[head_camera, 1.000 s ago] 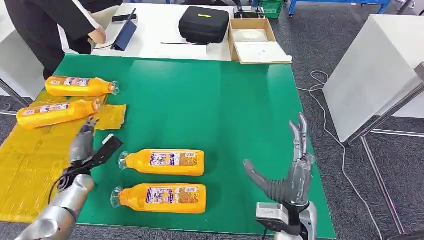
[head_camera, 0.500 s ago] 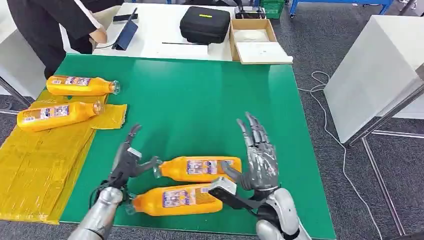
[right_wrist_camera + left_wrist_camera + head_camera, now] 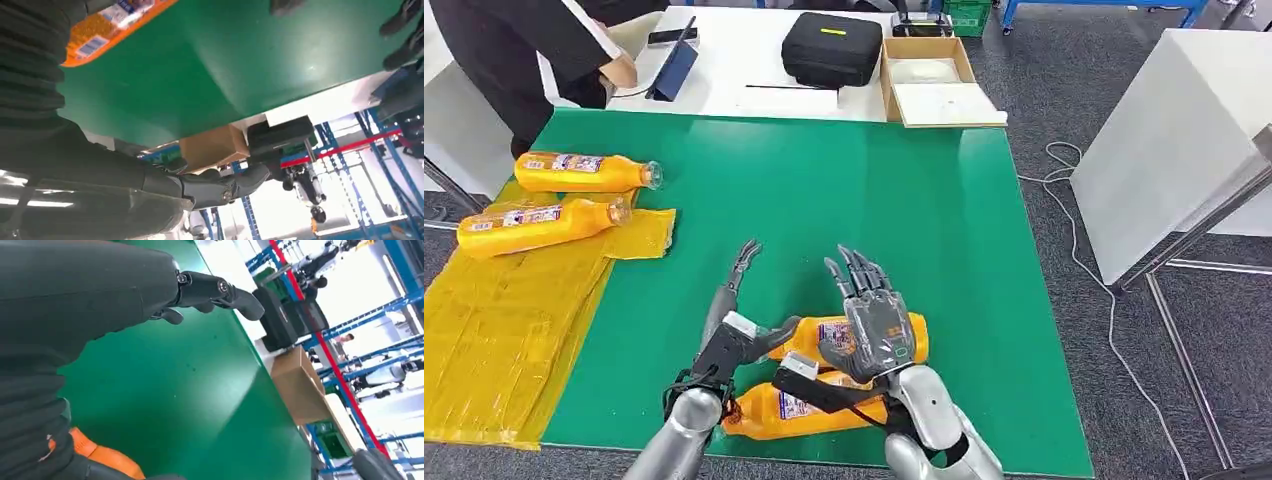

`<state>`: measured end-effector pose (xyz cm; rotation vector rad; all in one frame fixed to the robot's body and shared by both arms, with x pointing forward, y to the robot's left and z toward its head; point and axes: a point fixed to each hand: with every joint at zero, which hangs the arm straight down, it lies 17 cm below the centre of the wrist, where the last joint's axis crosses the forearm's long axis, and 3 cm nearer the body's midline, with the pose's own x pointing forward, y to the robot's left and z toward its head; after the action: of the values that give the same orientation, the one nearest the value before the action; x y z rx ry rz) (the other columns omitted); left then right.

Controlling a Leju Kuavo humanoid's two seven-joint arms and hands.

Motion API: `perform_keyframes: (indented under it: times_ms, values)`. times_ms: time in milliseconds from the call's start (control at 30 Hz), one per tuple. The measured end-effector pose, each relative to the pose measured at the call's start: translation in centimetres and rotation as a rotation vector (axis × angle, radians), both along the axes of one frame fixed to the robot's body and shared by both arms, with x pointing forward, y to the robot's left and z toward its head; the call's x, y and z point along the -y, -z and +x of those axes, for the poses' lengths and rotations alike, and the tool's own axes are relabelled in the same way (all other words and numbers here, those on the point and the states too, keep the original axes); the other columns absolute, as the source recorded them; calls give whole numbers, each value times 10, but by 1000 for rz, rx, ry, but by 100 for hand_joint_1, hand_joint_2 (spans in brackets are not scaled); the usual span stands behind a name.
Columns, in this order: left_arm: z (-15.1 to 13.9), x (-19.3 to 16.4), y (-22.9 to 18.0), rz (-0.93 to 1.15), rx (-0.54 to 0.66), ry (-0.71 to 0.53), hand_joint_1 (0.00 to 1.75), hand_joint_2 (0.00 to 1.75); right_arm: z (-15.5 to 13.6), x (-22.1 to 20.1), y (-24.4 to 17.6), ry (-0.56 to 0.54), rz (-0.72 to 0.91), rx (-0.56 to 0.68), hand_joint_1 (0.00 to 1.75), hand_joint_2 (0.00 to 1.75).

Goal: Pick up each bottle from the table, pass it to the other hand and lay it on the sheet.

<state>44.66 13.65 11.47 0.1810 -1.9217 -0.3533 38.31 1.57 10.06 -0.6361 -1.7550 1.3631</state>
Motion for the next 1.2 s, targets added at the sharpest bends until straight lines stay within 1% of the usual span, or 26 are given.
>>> perform_keyframes:
  times_ms: [233, 467, 667, 900, 1067, 1200]
  values:
    - [-6, -1, 0, 4, 2, -11, 0, 175, -7, -6, 0, -9, -38, 30, 0, 175]
    - [-12, -5, -1, 11, 10, -30, 0, 175, -13, 0, -39, 8, -47, 130, 0, 175]
    - [-12, -7, -3, 10, 15, -36, 0, 175, -15, 4, -54, 11, -29, 161, 0, 175]
    - [-16, -5, -1, 16, 12, -47, 0, 175, -10, 18, -50, 45, -93, 104, 0, 175]
    - [-15, -4, -7, 8, 14, -45, 0, 175, -2, 43, -46, 84, -123, 39, 0, 175]
    - [-12, -6, -10, -49, 3, -33, 0, 175, 3, 62, -30, 109, -136, -24, 0, 175]
